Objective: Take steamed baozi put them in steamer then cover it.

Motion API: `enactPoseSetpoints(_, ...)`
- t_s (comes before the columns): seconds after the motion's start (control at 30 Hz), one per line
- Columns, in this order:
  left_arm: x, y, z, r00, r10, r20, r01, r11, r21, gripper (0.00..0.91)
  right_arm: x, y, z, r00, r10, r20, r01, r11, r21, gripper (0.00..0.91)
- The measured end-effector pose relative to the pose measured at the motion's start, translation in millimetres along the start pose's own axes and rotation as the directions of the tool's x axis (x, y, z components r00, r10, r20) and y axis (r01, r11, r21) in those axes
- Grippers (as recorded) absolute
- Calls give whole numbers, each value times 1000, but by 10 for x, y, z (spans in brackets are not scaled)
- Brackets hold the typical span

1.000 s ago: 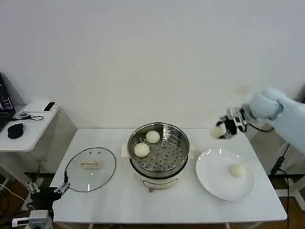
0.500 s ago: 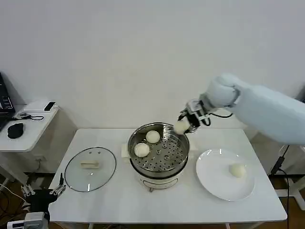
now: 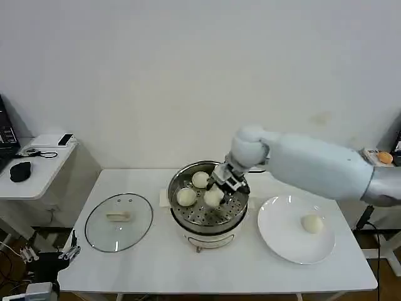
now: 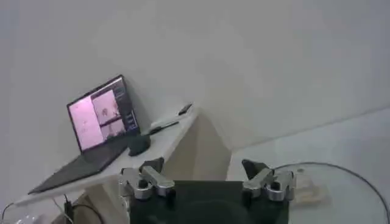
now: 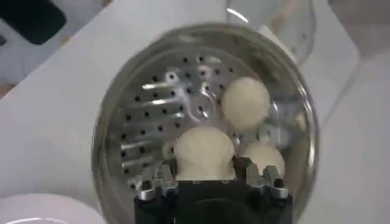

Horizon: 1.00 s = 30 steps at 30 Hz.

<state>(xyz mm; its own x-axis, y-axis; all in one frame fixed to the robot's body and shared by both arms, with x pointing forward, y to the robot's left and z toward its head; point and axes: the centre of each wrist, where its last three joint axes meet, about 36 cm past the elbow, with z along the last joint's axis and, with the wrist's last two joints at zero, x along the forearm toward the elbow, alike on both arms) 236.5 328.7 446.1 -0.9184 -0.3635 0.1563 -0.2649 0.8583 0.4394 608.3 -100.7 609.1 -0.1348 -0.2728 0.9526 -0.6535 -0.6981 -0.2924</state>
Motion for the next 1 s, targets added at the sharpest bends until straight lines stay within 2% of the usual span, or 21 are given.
enactPoseSetpoints(0.27,0,30,21,1000,-10,-2,9,1000,-2,907,-263,-62,-176,999,-47,15,46,997,66,625)
enactPoseSetpoints(0.47,-24,30,48,1000,-12,-6,12,1000,-1,907,-345,-65,-221,998,-67,17,65,994,90,635)
enactPoseSetpoints(0.6,-41,29,62,1000,-12,-8,12,1000,-1,907,-349,-71,-234,998,-67,20,65,993,97,786)
enactPoseSetpoints(0.63,-46,30,63,1000,-13,-7,13,1000,-1,907,-347,-72,-237,998,-66,22,64,993,98,907)
enactPoseSetpoints(1.0,-71,28,55,1000,-9,0,9,1000,-3,907,-142,-74,-166,999,-18,31,15,997,80,907)
